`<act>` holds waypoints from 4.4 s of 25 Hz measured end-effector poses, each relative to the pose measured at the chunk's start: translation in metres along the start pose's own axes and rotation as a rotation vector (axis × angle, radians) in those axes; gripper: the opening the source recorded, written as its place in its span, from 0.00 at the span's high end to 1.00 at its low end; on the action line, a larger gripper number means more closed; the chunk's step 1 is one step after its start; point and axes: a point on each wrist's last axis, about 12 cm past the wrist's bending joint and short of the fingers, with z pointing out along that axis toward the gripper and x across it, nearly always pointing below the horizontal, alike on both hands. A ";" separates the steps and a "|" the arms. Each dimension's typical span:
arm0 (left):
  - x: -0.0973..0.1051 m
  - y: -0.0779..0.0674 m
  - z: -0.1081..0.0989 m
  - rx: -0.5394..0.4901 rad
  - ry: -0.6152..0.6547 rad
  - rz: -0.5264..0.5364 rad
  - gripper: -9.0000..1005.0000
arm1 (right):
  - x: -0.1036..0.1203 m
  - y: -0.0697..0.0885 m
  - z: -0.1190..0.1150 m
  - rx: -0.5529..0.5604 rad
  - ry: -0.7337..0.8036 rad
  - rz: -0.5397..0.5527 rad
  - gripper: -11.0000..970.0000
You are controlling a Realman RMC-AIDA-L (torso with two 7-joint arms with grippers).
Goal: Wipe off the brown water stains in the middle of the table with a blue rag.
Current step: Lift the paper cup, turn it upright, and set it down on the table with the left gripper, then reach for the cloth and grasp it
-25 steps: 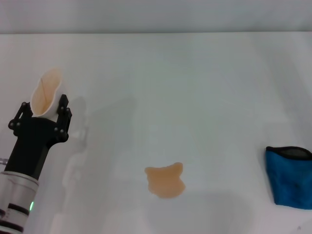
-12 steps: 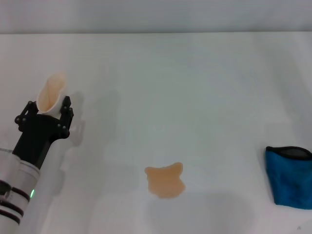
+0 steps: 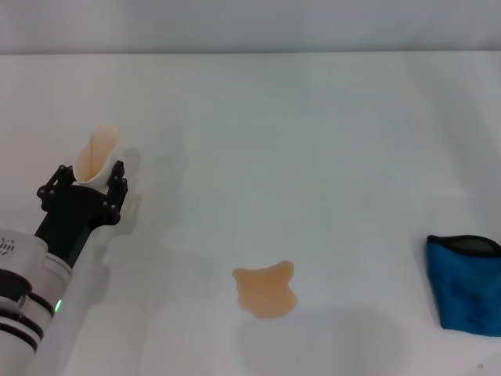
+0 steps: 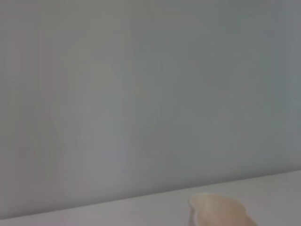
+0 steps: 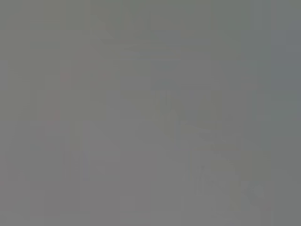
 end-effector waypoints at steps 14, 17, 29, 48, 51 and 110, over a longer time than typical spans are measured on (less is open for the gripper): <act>0.005 0.002 -0.005 -0.003 0.019 0.006 0.37 | -0.001 -0.002 -0.001 0.011 -0.005 0.004 0.11; 0.006 0.001 -0.006 0.000 0.025 0.007 0.31 | -0.001 -0.002 -0.001 0.011 -0.006 0.004 0.11; 0.014 -0.003 -0.012 0.021 0.068 0.008 0.15 | -0.001 -0.003 -0.003 0.011 -0.010 0.004 0.11; 0.019 -0.010 -0.030 0.002 0.066 -0.037 0.12 | -0.001 -0.005 -0.005 0.015 -0.010 0.000 0.11; 0.020 -0.010 -0.034 -0.002 0.066 -0.044 0.12 | -0.001 -0.005 -0.006 0.015 -0.010 0.000 0.11; -0.004 0.035 -0.096 -0.386 -0.314 -0.107 0.13 | -0.076 0.057 0.063 -0.749 0.749 0.076 0.11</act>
